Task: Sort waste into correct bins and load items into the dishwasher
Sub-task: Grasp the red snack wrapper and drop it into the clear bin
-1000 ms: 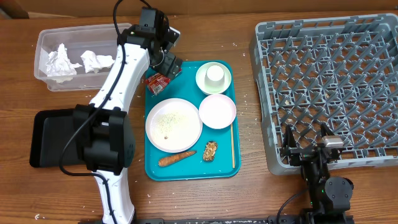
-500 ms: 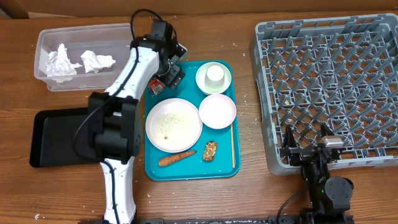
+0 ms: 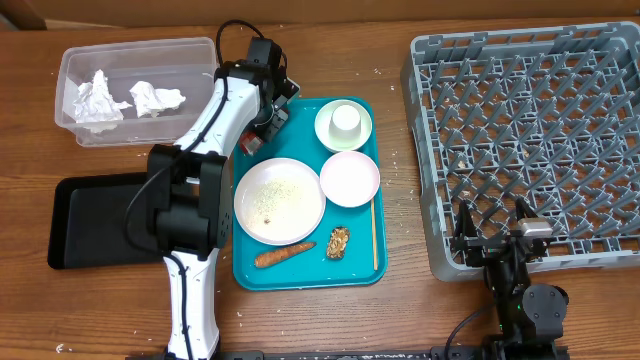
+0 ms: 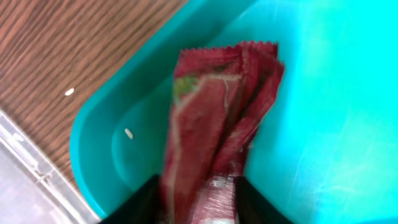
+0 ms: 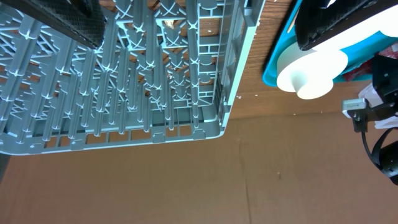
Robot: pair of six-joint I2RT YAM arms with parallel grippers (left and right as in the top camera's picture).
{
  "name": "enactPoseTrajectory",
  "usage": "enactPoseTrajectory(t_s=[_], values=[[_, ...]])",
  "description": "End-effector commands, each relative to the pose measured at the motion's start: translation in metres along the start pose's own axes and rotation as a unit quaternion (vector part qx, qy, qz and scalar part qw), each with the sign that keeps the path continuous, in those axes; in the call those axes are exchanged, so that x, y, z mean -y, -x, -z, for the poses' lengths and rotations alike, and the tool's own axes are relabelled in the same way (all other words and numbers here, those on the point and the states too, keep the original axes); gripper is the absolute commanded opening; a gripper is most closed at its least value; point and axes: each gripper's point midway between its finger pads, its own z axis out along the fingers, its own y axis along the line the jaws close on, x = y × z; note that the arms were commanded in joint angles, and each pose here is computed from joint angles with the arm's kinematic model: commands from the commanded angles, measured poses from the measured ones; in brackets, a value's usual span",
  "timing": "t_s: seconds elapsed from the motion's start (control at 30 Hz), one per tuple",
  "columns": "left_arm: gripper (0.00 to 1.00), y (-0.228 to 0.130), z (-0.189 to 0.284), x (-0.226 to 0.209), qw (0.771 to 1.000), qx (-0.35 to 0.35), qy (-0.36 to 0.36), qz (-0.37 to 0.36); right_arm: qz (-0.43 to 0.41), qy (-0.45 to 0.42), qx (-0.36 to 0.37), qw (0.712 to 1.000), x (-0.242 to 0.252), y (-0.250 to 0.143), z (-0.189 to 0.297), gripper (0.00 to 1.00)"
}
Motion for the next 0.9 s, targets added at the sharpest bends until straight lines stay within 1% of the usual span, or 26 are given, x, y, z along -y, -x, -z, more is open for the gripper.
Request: enactPoseTrajectory(t_s=[0.0, 0.03, 0.07, 0.17, 0.3, 0.37, 0.47, 0.57, 0.6, 0.63, 0.67, 0.7, 0.73, 0.77, 0.83, 0.87], values=[[0.18, 0.015, 0.018, -0.004, 1.0, 0.015, 0.026, -0.005, 0.0, 0.001, 0.002, 1.0, 0.0, -0.002, 0.0, 1.0], [0.1, 0.019, 0.025, -0.005, 0.999, 0.021, 0.028, -0.006, 0.0, 0.001, 0.002, 1.0, 0.0, -0.002, 0.0, 1.0], [0.04, 0.023, 0.03, -0.005, 0.999, 0.026, 0.03, -0.007, 0.0, 0.001, 0.002, 1.0, 0.0, -0.002, 0.0, 1.0], [0.04, 0.038, 0.056, -0.014, 0.997, 0.05, 0.049, 0.021, 0.0, 0.001, 0.002, 1.0, 0.0, -0.002, 0.0, 1.0], [0.04, 0.059, 0.101, -0.046, 0.985, 0.101, 0.099, 0.098, 0.0, 0.001, 0.002, 1.0, 0.0, -0.002, 0.0, 1.0], [0.04, 0.067, 0.125, -0.069, 0.972, 0.132, 0.128, 0.144, 0.0, 0.001, 0.002, 1.0, 0.0, -0.002, 0.0, 1.0], [0.04, 0.068, 0.16, -0.113, 0.943, 0.174, 0.174, 0.225, 0.0, 0.001, 0.002, 1.0, 0.0, -0.002, 0.0, 1.0], [0.04, 0.053, 0.184, -0.159, 0.909, 0.195, 0.216, 0.3, 0.0, 0.001, 0.002, 1.0, 0.0, -0.002, 0.0, 1.0], [0.04, 0.041, 0.188, -0.181, 0.893, 0.2, 0.226, 0.334, 0.0, 0.001, 0.002, 1.0, 0.0, -0.002, 0.0, 1.0], [0.04, 0.034, 0.188, -0.191, 0.886, 0.2, 0.227, 0.35, 0.0, 0.001, 0.002, 1.0, 0.0, -0.002, 0.0, 1.0], [0.06, 0.023, 0.186, -0.204, 0.877, 0.199, 0.228, 0.374, 0.0, 0.001, 0.002, 1.0, 0.0, -0.002, 0.0, 1.0], [0.12, 0.016, 0.183, -0.212, 0.872, 0.197, 0.223, 0.389, 0.0, 0.001, 0.002, 1.0, 0.0, -0.002, 0.0, 1.0], [0.28, 0.003, 0.175, -0.222, 0.87, 0.191, 0.205, 0.405, 0.0, 0.001, 0.002, 1.0, 0.0, -0.002, 0.0, 1.0], [0.39, -0.003, 0.171, -0.226, 0.87, 0.189, 0.191, 0.413, 0.0, 0.001, 0.002, 1.0, 0.0, -0.002, 0.0, 1.0], [0.41, -0.012, 0.165, -0.23, 0.873, 0.186, 0.161, 0.422, 0.0, 0.001, 0.002, 1.0, 0.0, -0.002, 0.0, 1.0], [0.44, -0.016, 0.162, -0.231, 0.874, 0.185, 0.148, 0.425, 0.0, 0.001, 0.002, 1.0, 0.0, -0.002, 0.0, 1.0]])
